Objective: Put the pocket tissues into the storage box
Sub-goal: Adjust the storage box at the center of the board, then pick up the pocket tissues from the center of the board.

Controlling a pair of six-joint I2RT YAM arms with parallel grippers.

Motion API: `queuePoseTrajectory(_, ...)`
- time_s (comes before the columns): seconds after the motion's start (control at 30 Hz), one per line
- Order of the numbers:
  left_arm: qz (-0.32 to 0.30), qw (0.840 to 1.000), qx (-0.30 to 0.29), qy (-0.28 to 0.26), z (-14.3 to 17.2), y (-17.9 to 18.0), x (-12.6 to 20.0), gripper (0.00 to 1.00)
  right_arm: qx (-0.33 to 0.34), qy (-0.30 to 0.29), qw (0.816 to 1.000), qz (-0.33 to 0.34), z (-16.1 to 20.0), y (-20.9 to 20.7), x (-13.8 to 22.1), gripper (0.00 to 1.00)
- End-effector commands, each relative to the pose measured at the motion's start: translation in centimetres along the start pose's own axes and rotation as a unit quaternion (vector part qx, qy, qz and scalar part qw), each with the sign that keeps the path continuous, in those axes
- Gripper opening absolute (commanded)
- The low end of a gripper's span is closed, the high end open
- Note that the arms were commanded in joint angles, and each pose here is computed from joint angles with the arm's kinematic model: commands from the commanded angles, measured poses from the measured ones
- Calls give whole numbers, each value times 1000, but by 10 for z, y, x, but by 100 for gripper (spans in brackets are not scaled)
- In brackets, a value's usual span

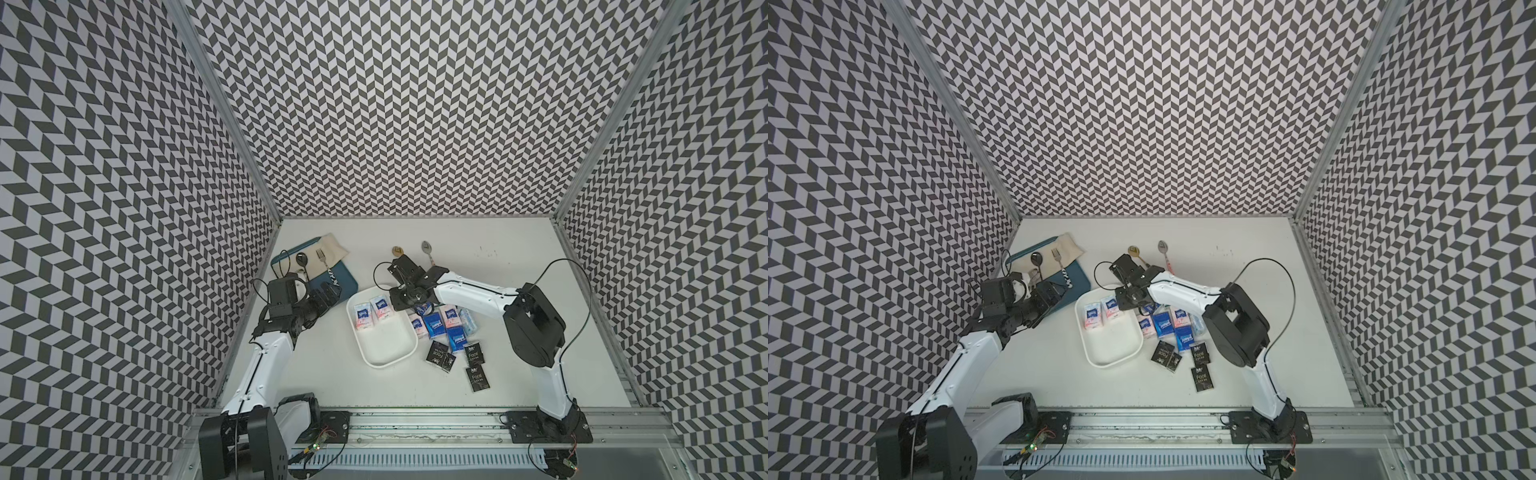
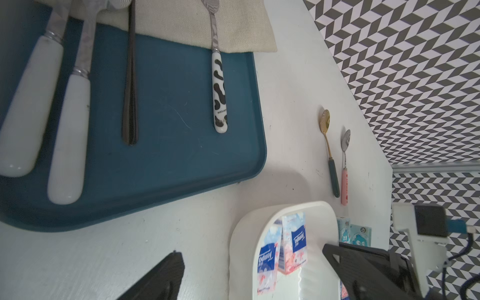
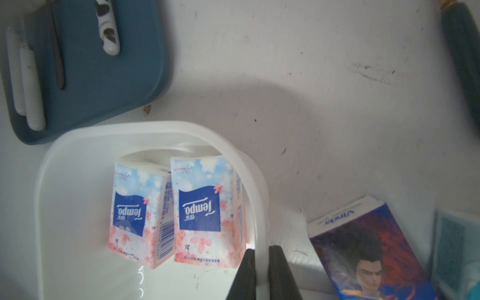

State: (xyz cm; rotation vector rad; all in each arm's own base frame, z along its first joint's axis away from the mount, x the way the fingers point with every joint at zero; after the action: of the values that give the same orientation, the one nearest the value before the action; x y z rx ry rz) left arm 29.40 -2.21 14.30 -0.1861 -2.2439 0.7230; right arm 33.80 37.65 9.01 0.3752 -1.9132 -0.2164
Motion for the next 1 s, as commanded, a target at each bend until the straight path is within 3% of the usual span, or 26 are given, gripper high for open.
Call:
queuePoseTrajectory(0.0,-1,1000,-4,5,4,3,-1,100,14,-11,1000,5,-16,-1,-9,17)
queuePoseTrajectory(0.13,5,1000,-2,9,7,2,-1,100,11,-2,1000,-15,-22,1,-6,26)
queuePoseTrajectory(0.37,25,999,5,25,16,-1,-5,100,26,-27,995,-94,-44,9,39,55)
queuePoseTrajectory(0.53,40,998,11,36,22,-3,-8,100,71,-58,994,-57,-53,-18,53,59)
queuePoseTrajectory(0.8,47,998,14,38,20,-5,-11,100,130,-30,991,5,-42,-62,39,60)
queuePoseTrajectory(0.97,55,997,14,44,18,-8,-14,100,159,-17,987,31,-35,-74,26,69)
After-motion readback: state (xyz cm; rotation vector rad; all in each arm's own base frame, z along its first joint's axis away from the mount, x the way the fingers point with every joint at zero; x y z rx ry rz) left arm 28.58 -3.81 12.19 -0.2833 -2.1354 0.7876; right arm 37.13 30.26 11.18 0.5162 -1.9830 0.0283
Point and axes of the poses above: each gripper's point midway between its finger pads, its own x axis back along the fingers, its own y axis along the line the jaws close on, z = x × y, the point moved 2 cm from there along x, back along the fingers, and after that the axes turned 14 degrees about -x, right-handed, at the moved point
